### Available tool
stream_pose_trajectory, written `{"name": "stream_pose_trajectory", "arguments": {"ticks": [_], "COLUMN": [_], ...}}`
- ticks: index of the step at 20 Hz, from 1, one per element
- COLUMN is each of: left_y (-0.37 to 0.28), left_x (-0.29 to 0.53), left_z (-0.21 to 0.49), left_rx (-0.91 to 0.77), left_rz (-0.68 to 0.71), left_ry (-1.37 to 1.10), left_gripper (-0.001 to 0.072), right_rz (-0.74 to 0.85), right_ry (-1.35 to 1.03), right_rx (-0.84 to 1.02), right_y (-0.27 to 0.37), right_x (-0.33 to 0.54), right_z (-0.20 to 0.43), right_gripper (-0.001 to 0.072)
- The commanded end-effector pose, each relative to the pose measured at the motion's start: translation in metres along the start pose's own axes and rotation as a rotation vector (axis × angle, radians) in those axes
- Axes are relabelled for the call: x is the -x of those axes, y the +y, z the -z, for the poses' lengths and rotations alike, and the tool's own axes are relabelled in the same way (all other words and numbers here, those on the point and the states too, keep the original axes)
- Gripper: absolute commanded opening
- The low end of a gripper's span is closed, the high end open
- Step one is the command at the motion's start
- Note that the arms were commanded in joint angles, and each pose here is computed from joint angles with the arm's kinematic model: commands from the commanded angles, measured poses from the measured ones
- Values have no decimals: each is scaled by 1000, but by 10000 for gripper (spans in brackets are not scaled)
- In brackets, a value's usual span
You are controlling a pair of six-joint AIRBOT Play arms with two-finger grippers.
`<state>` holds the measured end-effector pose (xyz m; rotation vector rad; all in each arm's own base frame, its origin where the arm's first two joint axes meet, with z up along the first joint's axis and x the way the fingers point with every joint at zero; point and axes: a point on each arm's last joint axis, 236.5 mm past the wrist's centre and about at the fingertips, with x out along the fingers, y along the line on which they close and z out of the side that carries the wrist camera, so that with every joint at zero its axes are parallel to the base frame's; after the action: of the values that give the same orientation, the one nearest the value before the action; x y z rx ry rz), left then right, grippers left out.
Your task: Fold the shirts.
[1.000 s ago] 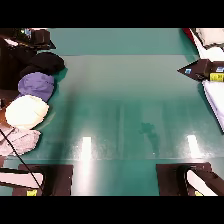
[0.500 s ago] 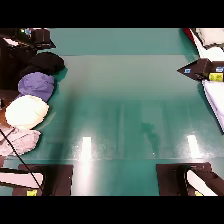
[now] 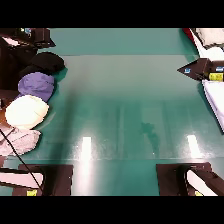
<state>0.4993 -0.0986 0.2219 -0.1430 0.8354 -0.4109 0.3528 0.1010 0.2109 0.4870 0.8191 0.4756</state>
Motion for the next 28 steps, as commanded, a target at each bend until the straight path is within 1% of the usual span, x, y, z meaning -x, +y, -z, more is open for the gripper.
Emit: {"name": "stream_pose_trajectory", "arguments": {"ticks": [1,2,3,5,6,8,10,15,19,20,21,22,23,24,26,28], "left_y": [8,27,54,112,135,165,191,247,265,265,263,260,257,251,232,194], "left_x": [-1,-5,-11,-23,-31,-56,-85,-142,-161,-162,-163,-163,-162,-161,-150,-126], "left_z": [-11,-14,-11,4,8,10,18,53,55,51,45,39,37,36,18,-20], "left_rx": [-13,-17,6,-11,-32,-78,-110,-29,-29,-32,-29,-24,-13,6,36,-11], "left_rz": [-32,-102,-201,-407,-479,-553,-597,-608,-607,-604,-593,-582,-571,-554,-508,-432], "left_ry": [-48,-62,-56,-10,10,22,46,81,46,28,1,-22,-29,-27,-47,-118], "left_gripper": [83,425,579,579,579,579,579,578,577,533,413,267,76,26,25,25], "right_rz": [-1,-1,-1,-3,-2,-2,-3,-2,-1,-1,-1,0,0,2,3,5], "right_ry": [-2,-2,2,7,6,6,7,5,3,2,4,8,14,22,38,36], "right_rx": [2,2,2,2,2,2,2,2,1,0,-3,-10,-17,-24,-39,-46], "right_y": [1,1,1,1,1,1,1,1,1,0,-1,-2,-4,-7,-13,-15], "right_x": [0,0,0,0,0,0,0,0,0,-1,-2,-3,-6,-9,-15,-18], "right_z": [0,0,0,2,1,1,2,1,1,0,0,0,1,1,2,0], "right_gripper": [20,20,20,20,20,20,20,20,20,20,20,20,20,20,20,20]}}
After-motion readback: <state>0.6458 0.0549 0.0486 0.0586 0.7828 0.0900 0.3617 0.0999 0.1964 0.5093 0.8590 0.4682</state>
